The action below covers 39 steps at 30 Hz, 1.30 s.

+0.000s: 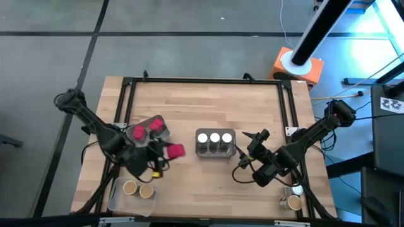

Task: Sort spices by type
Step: Put the red seasoning can into the gray bin

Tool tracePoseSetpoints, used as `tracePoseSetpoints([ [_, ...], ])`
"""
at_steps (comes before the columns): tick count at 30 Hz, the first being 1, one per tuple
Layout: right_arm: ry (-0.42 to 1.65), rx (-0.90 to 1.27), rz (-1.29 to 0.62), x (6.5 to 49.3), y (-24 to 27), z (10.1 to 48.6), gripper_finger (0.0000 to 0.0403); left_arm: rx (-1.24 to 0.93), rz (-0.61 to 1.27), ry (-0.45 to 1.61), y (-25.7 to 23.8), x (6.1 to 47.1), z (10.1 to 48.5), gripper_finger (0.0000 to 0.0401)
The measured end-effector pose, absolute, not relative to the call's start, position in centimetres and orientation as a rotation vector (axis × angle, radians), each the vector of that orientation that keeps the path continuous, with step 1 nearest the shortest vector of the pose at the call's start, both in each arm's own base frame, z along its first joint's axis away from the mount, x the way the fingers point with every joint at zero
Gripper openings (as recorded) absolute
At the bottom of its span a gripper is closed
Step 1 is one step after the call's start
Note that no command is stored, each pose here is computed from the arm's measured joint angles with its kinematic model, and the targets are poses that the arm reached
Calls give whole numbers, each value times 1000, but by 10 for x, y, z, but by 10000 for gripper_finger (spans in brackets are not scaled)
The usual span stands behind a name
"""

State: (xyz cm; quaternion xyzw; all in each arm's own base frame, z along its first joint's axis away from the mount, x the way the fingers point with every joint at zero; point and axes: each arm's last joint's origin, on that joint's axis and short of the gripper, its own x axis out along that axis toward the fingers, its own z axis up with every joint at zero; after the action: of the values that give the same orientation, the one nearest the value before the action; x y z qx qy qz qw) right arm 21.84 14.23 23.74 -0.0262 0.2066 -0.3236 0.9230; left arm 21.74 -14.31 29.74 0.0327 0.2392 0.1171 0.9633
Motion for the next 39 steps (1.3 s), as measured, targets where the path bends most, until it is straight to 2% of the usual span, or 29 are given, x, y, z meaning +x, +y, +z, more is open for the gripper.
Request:
tracePoseSetpoints([
  [7, 424, -53, -665, 219, 142, 237, 310, -7, 401, 484, -123, 170, 287, 205],
  [12, 423, -52, -666, 219, 142, 237, 310, -38, 488, 510, -109, 153, 264, 205],
  [28, 423, -52, -666, 219, 142, 237, 310, -94, 673, 528, -78, 139, 201, 205],
  [39, 423, -53, -666, 219, 142, 237, 310, -118, 659, 560, -74, 140, 181, 205],
])
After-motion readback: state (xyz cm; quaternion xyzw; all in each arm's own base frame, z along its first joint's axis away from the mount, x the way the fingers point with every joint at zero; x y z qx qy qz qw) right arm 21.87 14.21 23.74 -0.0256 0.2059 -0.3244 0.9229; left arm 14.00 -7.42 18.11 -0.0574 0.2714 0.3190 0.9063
